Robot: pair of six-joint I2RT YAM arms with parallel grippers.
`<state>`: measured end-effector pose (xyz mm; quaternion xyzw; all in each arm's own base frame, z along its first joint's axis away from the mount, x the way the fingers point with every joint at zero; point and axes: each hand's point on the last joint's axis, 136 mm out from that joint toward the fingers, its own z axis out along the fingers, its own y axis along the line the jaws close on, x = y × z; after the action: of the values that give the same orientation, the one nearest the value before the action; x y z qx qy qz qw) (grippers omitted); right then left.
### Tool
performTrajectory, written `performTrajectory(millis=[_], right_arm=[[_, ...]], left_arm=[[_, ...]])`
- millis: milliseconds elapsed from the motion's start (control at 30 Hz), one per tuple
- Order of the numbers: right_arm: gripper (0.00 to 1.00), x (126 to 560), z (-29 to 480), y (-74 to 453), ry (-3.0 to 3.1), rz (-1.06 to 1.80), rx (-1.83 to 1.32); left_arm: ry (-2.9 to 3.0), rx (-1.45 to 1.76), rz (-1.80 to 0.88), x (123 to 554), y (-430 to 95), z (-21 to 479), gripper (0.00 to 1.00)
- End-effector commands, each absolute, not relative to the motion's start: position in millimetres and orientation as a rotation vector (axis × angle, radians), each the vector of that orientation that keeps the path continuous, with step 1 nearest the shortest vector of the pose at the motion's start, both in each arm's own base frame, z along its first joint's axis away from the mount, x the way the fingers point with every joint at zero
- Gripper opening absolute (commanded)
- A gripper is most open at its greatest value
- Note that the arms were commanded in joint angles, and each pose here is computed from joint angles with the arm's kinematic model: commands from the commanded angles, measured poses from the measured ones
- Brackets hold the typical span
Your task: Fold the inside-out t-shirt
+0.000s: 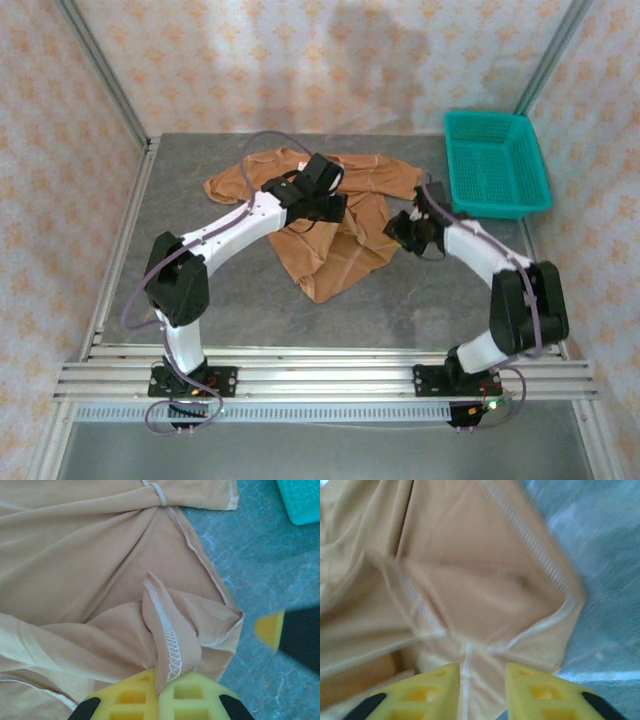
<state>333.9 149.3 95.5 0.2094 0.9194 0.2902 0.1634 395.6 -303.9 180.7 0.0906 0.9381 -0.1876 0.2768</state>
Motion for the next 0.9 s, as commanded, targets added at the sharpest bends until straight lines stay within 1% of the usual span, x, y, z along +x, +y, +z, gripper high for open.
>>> performTrajectory(millis=[0, 100, 167, 233, 367, 467, 533, 567, 600, 700, 767, 833, 867], right_arm=[[0.24, 332, 133, 216, 2.390, 1.163, 0.466], [0.24, 324, 116, 250, 2.367, 1.186, 0.436], [0.24, 330, 107, 266, 2.318, 1.216, 0.449], [0.23, 342, 96, 279, 2.269, 1.243, 0.482], [0.12, 381, 89, 289, 2.094, 1.291, 0.582], [0.10, 408, 94, 300, 2.021, 1.312, 0.608], [0.11, 423, 101, 310, 2.007, 1.322, 0.608], [0.14, 430, 104, 312, 2.003, 1.305, 0.615], [0.20, 436, 107, 312, 2.005, 1.281, 0.623], [0.49, 452, 113, 314, 2.053, 1.165, 0.627], [0.63, 462, 113, 316, 2.110, 1.080, 0.624], [0.71, 470, 108, 317, 2.155, 1.012, 0.640], [0.72, 474, 103, 319, 2.184, 0.976, 0.647]], left_arm=[[2.536, 0.221, -0.570, 392, -308, 194, 0.00], [2.545, 0.225, -0.594, 390, -311, 198, 0.00], [2.552, 0.205, -0.606, 389, -311, 203, 0.00], [2.546, 0.182, -0.625, 389, -312, 212, 0.00], [2.516, 0.116, -0.692, 386, -313, 241, 0.00], [2.476, 0.064, -0.791, 382, -320, 266, 0.00], [2.436, 0.047, -0.826, 377, -325, 286, 0.00], [2.414, 0.045, -0.836, 374, -326, 296, 0.00], [2.396, 0.046, -0.843, 369, -329, 305, 0.00], [2.339, 0.033, -0.873, 355, -333, 333, 0.00], [2.289, 0.011, -0.933, 347, -336, 351, 0.00], [2.246, 0.001, -1.003, 339, -338, 368, 0.00], [2.231, 0.002, -1.030, 336, -340, 375, 0.00]])
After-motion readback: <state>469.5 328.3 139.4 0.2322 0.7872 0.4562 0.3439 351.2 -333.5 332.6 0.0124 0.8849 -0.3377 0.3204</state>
